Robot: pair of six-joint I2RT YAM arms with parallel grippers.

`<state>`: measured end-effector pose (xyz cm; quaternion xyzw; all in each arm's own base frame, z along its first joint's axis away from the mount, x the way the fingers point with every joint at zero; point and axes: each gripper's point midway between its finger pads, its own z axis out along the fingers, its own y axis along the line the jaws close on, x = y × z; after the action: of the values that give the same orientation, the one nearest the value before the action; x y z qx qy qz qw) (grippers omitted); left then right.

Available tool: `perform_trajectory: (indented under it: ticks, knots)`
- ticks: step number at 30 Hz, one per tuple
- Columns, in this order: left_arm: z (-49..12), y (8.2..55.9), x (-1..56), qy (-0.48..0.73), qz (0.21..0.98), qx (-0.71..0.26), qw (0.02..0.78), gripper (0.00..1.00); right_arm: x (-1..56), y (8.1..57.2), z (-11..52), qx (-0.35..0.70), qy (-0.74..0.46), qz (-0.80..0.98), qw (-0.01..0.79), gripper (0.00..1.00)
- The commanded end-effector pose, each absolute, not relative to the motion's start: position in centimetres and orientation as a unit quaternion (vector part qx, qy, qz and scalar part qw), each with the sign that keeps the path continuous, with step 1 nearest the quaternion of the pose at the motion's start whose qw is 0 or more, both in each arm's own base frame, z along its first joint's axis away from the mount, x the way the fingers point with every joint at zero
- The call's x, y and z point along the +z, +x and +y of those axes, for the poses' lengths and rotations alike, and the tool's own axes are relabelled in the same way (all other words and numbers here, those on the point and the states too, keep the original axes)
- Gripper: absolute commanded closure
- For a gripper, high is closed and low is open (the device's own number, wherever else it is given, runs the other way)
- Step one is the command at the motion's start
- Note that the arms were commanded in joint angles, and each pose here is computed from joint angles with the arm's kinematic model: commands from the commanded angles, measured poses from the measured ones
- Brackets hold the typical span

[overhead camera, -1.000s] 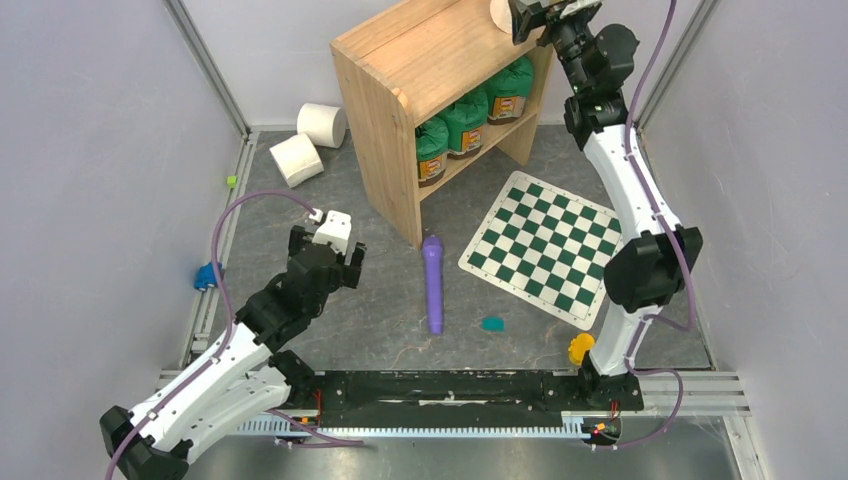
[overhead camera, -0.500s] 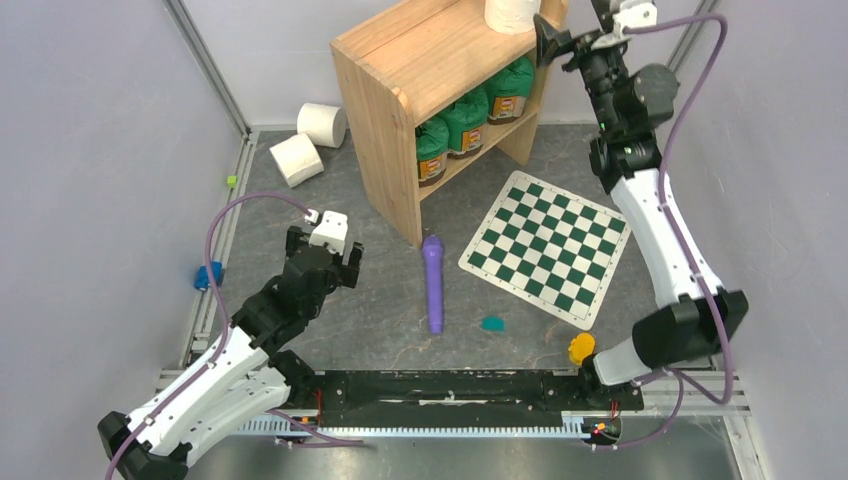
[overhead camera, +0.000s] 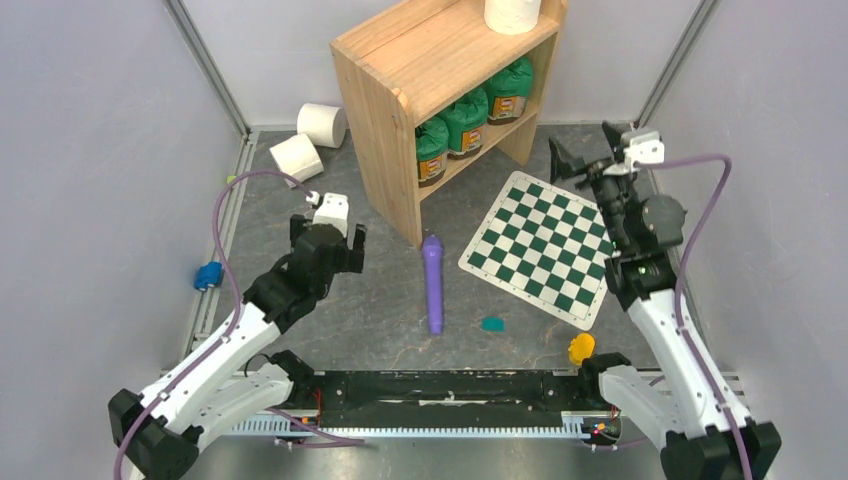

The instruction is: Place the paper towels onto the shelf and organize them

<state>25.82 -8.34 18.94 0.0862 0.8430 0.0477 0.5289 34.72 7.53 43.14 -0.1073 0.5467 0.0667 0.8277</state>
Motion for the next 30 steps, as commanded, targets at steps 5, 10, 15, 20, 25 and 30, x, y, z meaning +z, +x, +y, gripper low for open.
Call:
perform_trajectory:
  ticks: [5,10,15,20,25,30]
  knots:
    - [-7.1,31.9,20.5,-0.08,0.854,-0.061,0.51,0.01,34.6,31.5,7.4,0.098,-0.093,0.609,0.781,0.02]
    - [-3.8,35.8,19.7,-0.164,0.845,-0.098,0.5,0.02,32.2,30.6,7.7,0.118,-0.092,0.623,0.768,0.02]
    - [0.5,40.3,19.7,-0.237,0.813,-0.14,0.513,0.03,32.0,30.0,7.8,0.101,-0.104,0.619,0.772,0.02]
    - [4.2,44.7,19.0,-0.279,0.785,-0.191,0.519,0.02,31.7,29.7,8.5,0.081,-0.126,0.62,0.77,0.02]
    - [7.1,48.7,18.1,-0.286,0.756,-0.245,0.536,0.03,31.3,29.6,8.7,0.082,-0.132,0.621,0.769,0.02]
    - [9.0,52.4,16.1,-0.283,0.748,-0.298,0.522,0.04,30.8,29.9,8.4,0.069,-0.132,0.628,0.764,0.02]
